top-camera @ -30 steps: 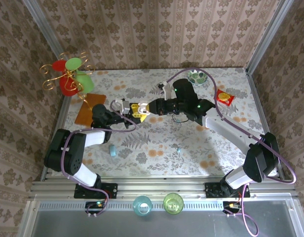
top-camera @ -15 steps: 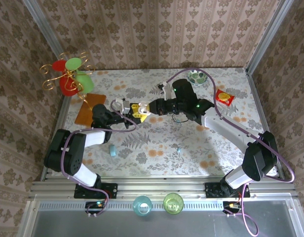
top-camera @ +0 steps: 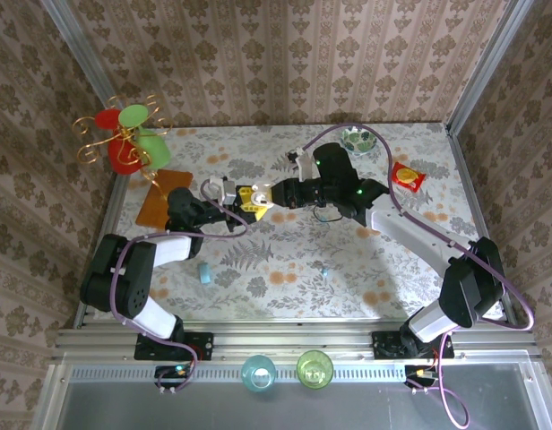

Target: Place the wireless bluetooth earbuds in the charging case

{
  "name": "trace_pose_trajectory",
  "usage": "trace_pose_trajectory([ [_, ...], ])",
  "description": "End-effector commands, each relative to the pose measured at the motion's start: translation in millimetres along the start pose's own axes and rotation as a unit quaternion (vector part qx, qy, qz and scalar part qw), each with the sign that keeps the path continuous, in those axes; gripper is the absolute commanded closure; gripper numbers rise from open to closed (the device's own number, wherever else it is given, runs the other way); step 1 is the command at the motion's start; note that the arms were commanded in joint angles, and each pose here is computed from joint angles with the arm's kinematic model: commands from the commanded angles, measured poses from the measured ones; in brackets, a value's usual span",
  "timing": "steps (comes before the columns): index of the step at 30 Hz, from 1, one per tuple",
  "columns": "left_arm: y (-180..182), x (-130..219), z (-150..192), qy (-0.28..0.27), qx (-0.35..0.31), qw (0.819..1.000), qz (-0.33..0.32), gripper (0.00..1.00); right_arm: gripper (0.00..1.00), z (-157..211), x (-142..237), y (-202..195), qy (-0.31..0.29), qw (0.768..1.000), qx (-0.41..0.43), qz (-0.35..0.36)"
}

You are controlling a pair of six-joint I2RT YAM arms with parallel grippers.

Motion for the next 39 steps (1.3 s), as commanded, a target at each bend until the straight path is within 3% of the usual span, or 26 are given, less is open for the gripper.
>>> trace_pose_trajectory([
  [1,-4,-3,-19,-0.012,-0.031,0.999,0.017,0.73,0.73,1,-1,-6,0.009,1.000,-0.001,0.019],
  [6,-4,-3,-17,-0.011,-0.029,0.999,0.016,0.73,0.71,-5,4,-3,-0.003,1.000,0.000,0.028],
  [13,-1,-2,-14,-0.011,-0.026,1.000,0.008,0.73,0.59,-10,15,3,-0.022,0.999,0.006,0.039],
  [21,1,-2,-11,-0.009,-0.038,0.999,0.006,0.73,0.54,-11,29,11,-0.041,0.998,0.029,0.043],
  [26,-2,0,-8,-0.005,-0.060,0.998,0.013,0.73,0.46,-20,38,17,-0.062,0.996,0.041,0.046],
  [33,-12,0,-6,0.000,-0.102,0.994,0.032,0.71,0.43,-33,21,2,-0.034,0.993,0.006,0.111],
  [39,-9,-1,-11,-0.009,-0.087,0.996,0.015,0.71,0.43,-29,9,-4,-0.005,0.995,-0.008,0.102],
])
Point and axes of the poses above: each hand's point on the last joint's axis, 136 mm out from that joint toward the fingers, its own x axis back along the fingers, its own y axis along the line the jaws close on, z = x × y, the point moved 10 cm from there along x, back along the fingers, and after that the axes turned 12 degrees about x, right-handed, at the moved point
